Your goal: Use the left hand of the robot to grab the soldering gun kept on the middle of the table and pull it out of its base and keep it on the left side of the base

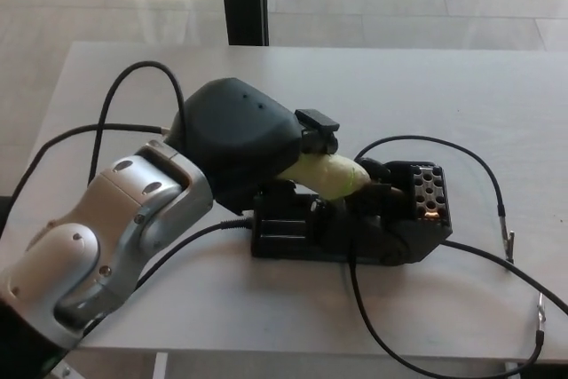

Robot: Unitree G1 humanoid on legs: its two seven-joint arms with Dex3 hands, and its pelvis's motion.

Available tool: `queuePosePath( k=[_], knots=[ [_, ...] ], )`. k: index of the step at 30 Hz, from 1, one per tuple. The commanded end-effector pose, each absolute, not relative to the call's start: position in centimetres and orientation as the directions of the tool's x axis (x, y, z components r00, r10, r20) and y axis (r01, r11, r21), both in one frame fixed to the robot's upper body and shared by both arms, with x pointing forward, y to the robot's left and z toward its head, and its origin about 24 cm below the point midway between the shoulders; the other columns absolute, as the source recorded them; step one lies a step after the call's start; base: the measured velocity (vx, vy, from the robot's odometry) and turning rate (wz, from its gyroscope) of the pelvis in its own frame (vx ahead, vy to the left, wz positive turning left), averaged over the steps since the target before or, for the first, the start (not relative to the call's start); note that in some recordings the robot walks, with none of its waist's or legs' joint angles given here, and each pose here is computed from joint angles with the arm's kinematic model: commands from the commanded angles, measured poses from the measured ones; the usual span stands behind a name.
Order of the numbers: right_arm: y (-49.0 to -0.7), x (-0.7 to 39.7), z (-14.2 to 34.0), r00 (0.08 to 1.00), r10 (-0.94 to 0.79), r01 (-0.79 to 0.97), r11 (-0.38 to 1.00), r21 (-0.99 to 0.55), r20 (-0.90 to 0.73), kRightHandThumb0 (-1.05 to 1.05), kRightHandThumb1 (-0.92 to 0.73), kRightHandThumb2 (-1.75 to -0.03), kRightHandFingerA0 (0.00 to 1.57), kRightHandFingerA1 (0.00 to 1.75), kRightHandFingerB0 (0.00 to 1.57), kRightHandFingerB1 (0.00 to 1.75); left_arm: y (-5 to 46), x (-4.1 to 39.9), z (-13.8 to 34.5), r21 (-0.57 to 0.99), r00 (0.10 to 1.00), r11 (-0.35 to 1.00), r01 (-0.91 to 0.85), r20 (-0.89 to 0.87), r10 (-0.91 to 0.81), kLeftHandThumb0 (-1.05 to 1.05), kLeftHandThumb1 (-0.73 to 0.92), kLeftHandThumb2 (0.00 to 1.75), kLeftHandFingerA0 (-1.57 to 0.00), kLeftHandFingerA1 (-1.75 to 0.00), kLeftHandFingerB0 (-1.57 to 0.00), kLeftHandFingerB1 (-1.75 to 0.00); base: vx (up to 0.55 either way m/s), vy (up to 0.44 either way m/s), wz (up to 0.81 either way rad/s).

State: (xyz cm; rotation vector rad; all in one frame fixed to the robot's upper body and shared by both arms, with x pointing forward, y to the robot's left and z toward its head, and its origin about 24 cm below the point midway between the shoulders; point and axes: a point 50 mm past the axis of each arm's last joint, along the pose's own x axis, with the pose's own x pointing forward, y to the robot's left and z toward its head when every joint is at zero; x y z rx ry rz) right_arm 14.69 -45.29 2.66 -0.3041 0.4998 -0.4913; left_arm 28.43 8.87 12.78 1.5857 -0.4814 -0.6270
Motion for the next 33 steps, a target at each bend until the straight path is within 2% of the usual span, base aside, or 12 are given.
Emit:
queuePosePath(
  k=[1,6,8,16,19,23,24,25,26,27,28,33],
  knots=[
    [-45.8,14.9,3.5,0.77,-0.552,0.424,0.817,-0.39,-0.32,-1.05,-0.6,-0.87,1.22,1.02,0.76,1.21,10.3,27.9,9.5,0.968,0.761,-0.218,0.127,-0.236,-0.605,-0.17,0.63,0.68,-0.89,-1.7,-0.81,-0.82,0.0,0.0,0.0],
    [-45.8,15.1,3.9,0.773,-0.563,0.423,0.801,-0.424,-0.292,-1.05,-0.64,-0.88,1.28,1.02,0.74,1.25,10.3,27.9,9.3,0.982,0.763,-0.167,0.091,-0.177,-0.622,-0.18,0.52,0.98,-1.19,-1.34,-0.83,-0.96,0.0,0.0,0.0],
    [-45.8,15.1,4.0,0.77,-0.573,0.447,0.798,-0.403,-0.281,-1.05,-0.52,-1.2,1.31,1.05,0.78,1.22,10.4,28.1,9.3,0.995,0.774,-0.054,0.079,-0.095,-0.626,-0.1,0.67,0.88,-0.85,-1.75,-0.68,-1.55,0.0,0.0,0.0],
    [-45.9,15.3,4.2,0.755,-0.59,0.494,0.798,-0.345,-0.285,-1.05,-0.68,-0.79,1.57,0.92,0.88,1.16,10.9,27.7,8.7,0.967,0.822,0.167,0.194,-0.067,-0.566,-0.13,0.58,1.11,-1.18,-1.49,-0.89,-1.29,0.0,0.0,0.0],
    [-45.8,15.4,4.4,0.759,-0.59,0.493,0.797,-0.349,-0.274,-1.05,-0.69,-0.79,1.57,0.95,0.9,1.18,11.5,27.4,8.6,0.95,0.838,0.194,0.244,-0.106,-0.535,-0.07,0.64,1.07,-0.76,-1.75,-0.65,-1.58,0.0,0.0,0.0],
    [-45.8,15.4,4.5,0.762,-0.597,0.486,0.783,-0.389,-0.25,-1.05,-0.78,-0.76,1.57,1.01,0.91,1.14,13.5,27.7,9.1,0.963,0.85,0.148,0.224,-0.119,-0.512,-0.01,0.42,1.07,-0.83,-1.75,-0.65,-1.66,0.0,0.0,0.0],
    [-45.8,15.4,4.5,0.765,-0.597,0.486,0.781,-0.391,-0.241,-1.05,-0.6,-1.22,1.57,1.09,0.93,1.1,14.2,27.7,9.5,0.962,0.855,0.135,0.238,-0.141,-0.5,-0.01,0.47,1.0,-0.84,-1.75,-0.61,-1.69,0.0,0.0,0.0],
    [-45.8,15.4,4.4,0.755,-0.61,0.492,0.769,-0.408,-0.239,-1.05,-0.64,-1.23,1.57,1.1,0.92,1.1,16.2,27.8,10.6,0.974,0.849,0.077,0.214,-0.147,-0.507,-0.1,0.54,0.94,-1.16,-1.41,-0.88,-1.22,0.0,0.0,0.0],
    [-46.1,15.4,4.8,0.756,-0.613,0.497,0.765,-0.409,-0.229,-1.05,-0.88,-0.73,1.57,1.04,0.92,1.14,16.8,27.9,11.1,0.977,0.845,0.061,0.205,-0.145,-0.514,-0.11,0.57,0.99,-1.15,-1.4,-0.87,-1.2,0.0,0.0,0.0],
    [-46.1,15.4,4.9,0.754,-0.618,0.503,0.76,-0.411,-0.222,-1.05,-0.68,-1.25,1.57,1.14,0.95,1.12,17.6,27.9,11.7,0.976,0.85,0.041,0.212,-0.163,-0.502,-0.08,0.66,0.9,-0.8,-1.75,-0.63,-1.5,0.0,0.0,0.0],
    [-46.2,15.5,5.0,0.755,-0.618,0.505,0.761,-0.408,-0.218,-1.05,-0.88,-0.75,1.57,1.05,0.95,1.15,18.0,27.9,12.0,0.978,0.849,0.029,0.208,-0.165,-0.503,-0.08,0.66,0.95,-0.82,-1.75,-0.64,-1.53,0.0,0.0,-0.1],
    [-46.4,15.5,5.2,0.757,-0.625,0.52,0.753,-0.403,-0.191,-1.05,-0.82,-0.93,1.57,0.96,1.0,1.13,21.6,27.2,14.8,0.975,0.847,-0.144,0.172,-0.221,-0.484,-0.09,0.66,0.85,-0.87,-1.75,-0.66,-1.54,0.0,0.0,-0.05]
  ],
)
